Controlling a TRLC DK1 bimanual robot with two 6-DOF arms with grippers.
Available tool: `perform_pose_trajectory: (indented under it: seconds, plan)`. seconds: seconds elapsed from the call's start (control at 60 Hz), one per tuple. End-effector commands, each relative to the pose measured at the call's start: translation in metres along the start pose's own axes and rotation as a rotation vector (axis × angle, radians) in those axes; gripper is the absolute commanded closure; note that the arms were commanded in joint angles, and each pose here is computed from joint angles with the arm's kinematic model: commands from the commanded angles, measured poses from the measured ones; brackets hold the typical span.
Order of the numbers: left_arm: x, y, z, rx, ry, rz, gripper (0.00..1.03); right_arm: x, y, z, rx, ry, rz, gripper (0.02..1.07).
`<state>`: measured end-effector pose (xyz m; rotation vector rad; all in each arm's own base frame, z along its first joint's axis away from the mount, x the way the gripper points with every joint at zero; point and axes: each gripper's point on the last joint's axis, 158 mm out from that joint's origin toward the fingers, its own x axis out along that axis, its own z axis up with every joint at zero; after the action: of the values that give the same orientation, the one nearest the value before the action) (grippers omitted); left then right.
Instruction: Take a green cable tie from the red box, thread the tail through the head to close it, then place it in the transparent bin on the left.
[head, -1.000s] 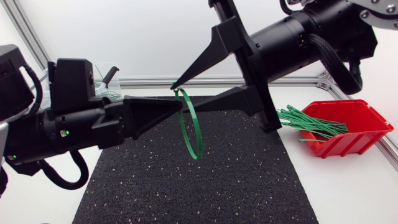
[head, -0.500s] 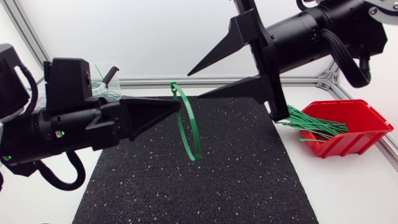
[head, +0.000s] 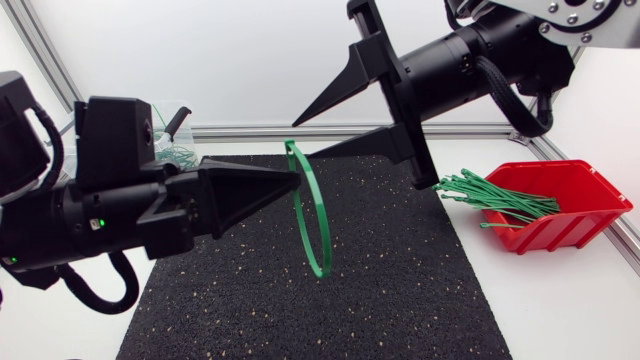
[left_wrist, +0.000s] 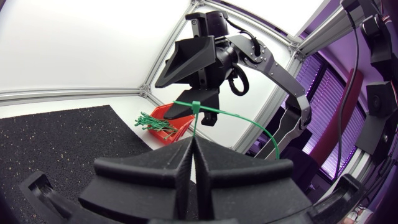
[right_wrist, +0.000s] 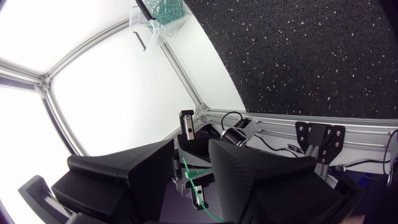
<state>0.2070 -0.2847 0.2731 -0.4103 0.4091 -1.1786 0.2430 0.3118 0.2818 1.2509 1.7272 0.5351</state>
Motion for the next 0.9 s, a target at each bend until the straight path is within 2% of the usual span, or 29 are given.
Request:
perform_pose_trajectory:
  seconds: [0.0,0.383,0.483,0.65,0.883]
  plan:
    - [-0.001,-0.012,0.014,0.002,-0.027,-0.024,1.0,0.002,0.012,-0.009,-0.043,0.018,0.014,0.62]
    - [-0.001,-0.01,0.012,0.003,-0.024,-0.022,1.0,0.009,0.011,-0.023,-0.068,0.044,0.002,0.63]
    - [-0.001,-0.01,0.013,0.003,-0.024,-0.02,1.0,0.009,0.012,-0.024,-0.073,0.042,0.003,0.66]
    - [0.0,-0.01,0.012,0.001,-0.021,-0.022,1.0,0.006,0.012,-0.019,-0.081,0.015,0.005,0.79]
    - [0.002,-0.011,0.011,0.001,-0.016,-0.027,1.0,0.003,0.014,-0.023,-0.099,0.007,0.011,0.82]
